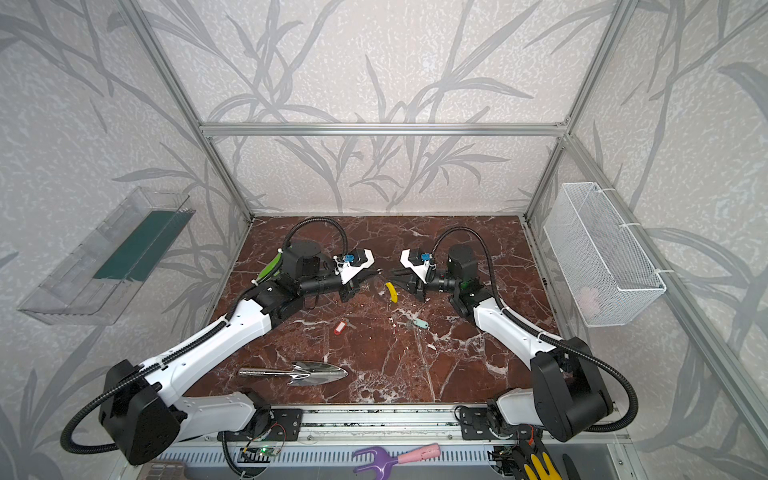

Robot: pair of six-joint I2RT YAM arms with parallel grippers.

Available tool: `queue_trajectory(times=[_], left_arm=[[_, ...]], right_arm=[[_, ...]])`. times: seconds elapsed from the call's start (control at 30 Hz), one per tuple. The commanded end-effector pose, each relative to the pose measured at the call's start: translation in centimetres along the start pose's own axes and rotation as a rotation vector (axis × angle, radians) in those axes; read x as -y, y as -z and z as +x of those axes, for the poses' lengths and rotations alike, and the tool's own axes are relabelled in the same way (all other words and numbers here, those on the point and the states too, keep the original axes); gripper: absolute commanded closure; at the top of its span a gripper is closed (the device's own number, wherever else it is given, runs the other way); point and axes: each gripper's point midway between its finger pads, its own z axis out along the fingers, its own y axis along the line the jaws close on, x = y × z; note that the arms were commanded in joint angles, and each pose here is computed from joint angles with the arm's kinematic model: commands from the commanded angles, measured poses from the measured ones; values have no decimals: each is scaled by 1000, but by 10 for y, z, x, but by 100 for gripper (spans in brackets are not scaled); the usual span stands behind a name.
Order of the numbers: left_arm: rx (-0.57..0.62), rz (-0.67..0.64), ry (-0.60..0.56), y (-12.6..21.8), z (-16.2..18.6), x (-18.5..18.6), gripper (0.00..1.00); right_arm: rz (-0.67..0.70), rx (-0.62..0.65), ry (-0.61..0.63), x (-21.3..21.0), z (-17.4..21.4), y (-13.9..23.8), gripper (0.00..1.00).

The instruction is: Put the keys on the keyring

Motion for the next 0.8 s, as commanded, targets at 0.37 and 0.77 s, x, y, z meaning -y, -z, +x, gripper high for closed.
queue_trajectory(times=[0.37,0.77], left_arm=[[-121,122,-35,-5,2,17,100],[-133,160,-50,-6,0,27,100]], right_arm=[[-40,-18,81,-16,-19,0,77],[-22,-33,86,-15,-17,0,78]])
